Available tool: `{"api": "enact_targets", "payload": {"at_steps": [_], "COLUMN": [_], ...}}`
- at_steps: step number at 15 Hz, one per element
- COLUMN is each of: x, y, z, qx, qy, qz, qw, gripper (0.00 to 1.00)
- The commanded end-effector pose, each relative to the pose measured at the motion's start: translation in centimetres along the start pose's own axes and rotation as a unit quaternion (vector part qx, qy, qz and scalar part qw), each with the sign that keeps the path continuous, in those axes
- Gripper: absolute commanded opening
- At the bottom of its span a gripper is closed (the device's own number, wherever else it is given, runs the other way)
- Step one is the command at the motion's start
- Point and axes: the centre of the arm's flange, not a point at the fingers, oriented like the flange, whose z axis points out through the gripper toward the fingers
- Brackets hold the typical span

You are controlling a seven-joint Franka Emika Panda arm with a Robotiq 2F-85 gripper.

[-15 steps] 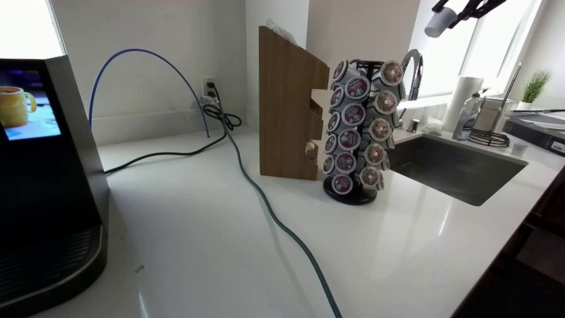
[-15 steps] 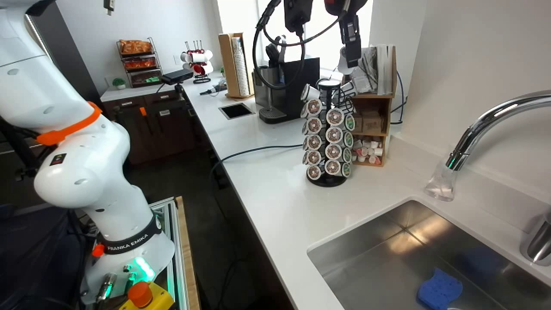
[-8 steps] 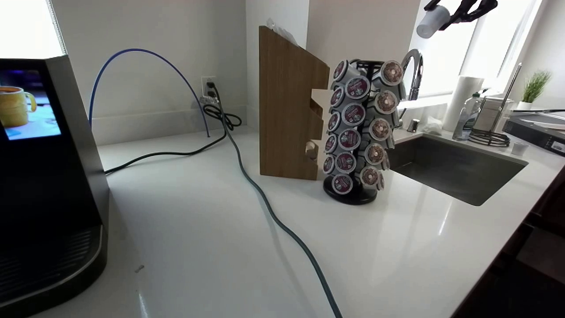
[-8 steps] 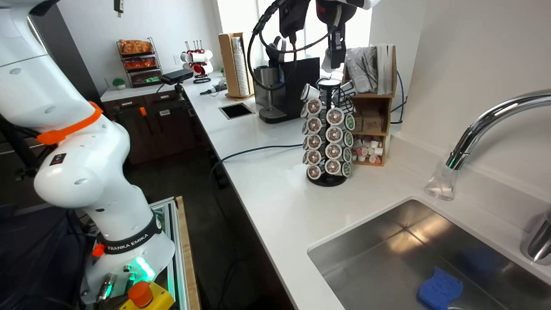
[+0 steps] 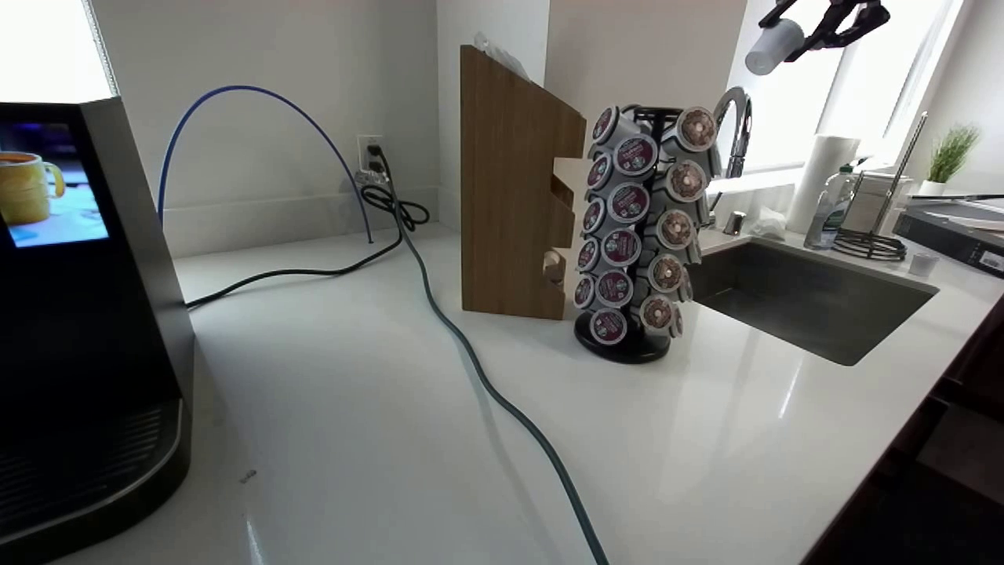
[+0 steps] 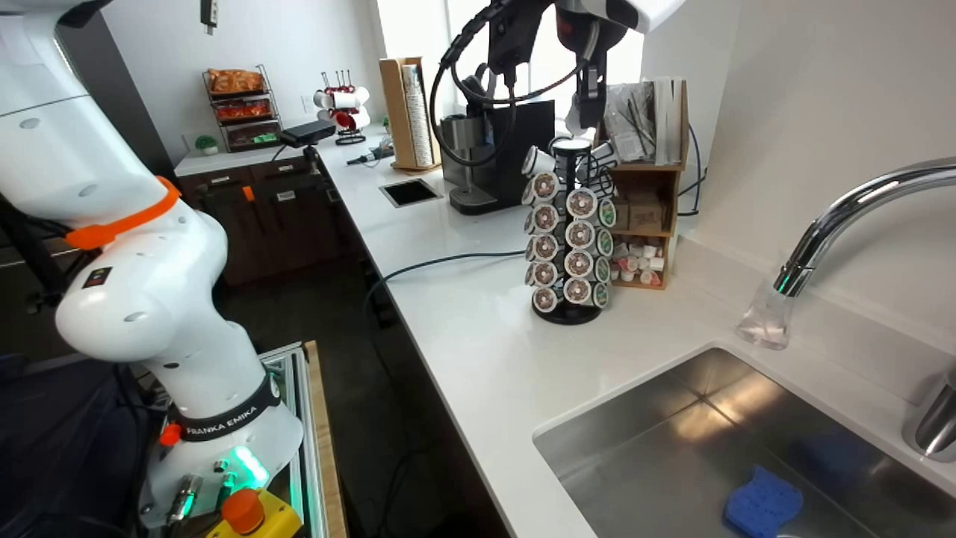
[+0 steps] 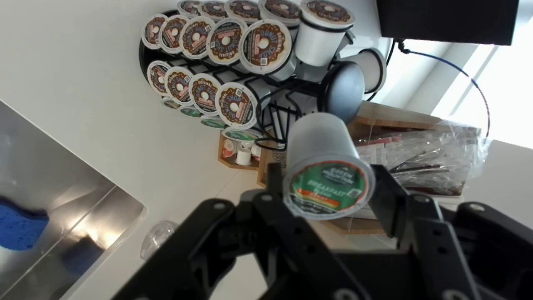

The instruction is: Remove the container from the top of the rack and put inside a slot in the rack

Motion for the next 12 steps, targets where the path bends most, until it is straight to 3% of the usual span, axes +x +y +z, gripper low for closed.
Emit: {"api": "enact_targets", "payload": {"at_steps": [1, 7, 12], "x": [0.5, 0.6, 0.3], "y": [2.4, 6.0, 7.0], "z": [0.5, 3.5, 6.7], "qx": [0.032, 0.062, 0.076], "qy": [-0.003, -0.018, -0.032], "qz": [0.051, 0.106, 0.126], "qw": [0.9982, 0.9923, 0.9886], "gripper": [0.29, 0.29, 0.29]}}
